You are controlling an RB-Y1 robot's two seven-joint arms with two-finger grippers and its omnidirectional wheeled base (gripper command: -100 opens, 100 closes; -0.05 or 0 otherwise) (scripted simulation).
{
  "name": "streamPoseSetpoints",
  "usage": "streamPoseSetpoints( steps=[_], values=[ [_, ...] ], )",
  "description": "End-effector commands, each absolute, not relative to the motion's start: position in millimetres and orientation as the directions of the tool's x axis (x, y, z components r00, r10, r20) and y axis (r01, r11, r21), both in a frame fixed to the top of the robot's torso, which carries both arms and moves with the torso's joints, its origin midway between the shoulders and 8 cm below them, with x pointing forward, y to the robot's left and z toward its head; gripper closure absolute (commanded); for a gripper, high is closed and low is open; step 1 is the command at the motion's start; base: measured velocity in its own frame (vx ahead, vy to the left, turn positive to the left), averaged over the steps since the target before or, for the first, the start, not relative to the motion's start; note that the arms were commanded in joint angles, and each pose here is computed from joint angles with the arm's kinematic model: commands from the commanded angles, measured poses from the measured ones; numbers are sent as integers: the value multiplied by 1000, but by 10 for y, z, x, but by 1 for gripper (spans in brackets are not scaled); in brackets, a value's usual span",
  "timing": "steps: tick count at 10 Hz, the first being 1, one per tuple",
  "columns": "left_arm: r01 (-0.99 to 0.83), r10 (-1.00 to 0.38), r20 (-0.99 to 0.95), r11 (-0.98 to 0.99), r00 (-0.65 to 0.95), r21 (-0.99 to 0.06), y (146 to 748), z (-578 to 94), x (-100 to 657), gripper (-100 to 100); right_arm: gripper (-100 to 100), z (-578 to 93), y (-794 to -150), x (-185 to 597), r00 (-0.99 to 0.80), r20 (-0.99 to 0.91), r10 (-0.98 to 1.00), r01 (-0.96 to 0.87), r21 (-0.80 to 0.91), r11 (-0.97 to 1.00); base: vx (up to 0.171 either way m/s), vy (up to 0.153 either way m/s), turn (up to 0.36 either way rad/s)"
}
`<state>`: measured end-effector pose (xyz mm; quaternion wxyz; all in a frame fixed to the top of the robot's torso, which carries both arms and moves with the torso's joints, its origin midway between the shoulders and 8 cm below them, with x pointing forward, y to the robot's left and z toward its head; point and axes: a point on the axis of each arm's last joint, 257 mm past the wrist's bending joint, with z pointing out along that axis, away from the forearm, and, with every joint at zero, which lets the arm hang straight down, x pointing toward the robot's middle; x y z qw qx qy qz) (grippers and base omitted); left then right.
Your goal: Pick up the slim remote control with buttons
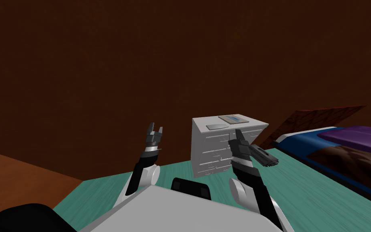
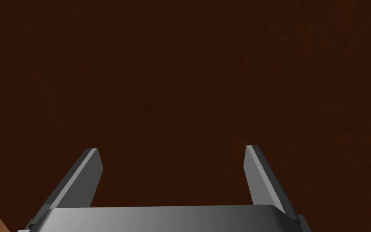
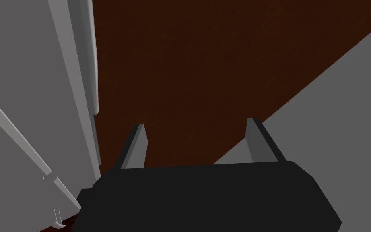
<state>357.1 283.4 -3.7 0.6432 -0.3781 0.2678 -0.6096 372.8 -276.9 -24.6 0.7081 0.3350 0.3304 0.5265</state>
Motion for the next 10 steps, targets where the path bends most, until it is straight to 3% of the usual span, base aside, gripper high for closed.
streamPoseSetpoints(
  steps=[1, 10],
  values=[
    [582, -987, 116, -29, 113, -813, 2834, -37, 3571, 0, -100, -236, -2733, 3730, 207, -164, 964, -528, 811, 252, -52, 17, 30],
    [582, -987, 117, -29, 113, -813, 2833, -37, 3571, 0, -100, -286, -2564, 3684, 107, -469, 877, -559, 701, 443, -134, 41, 50]
  ],
)
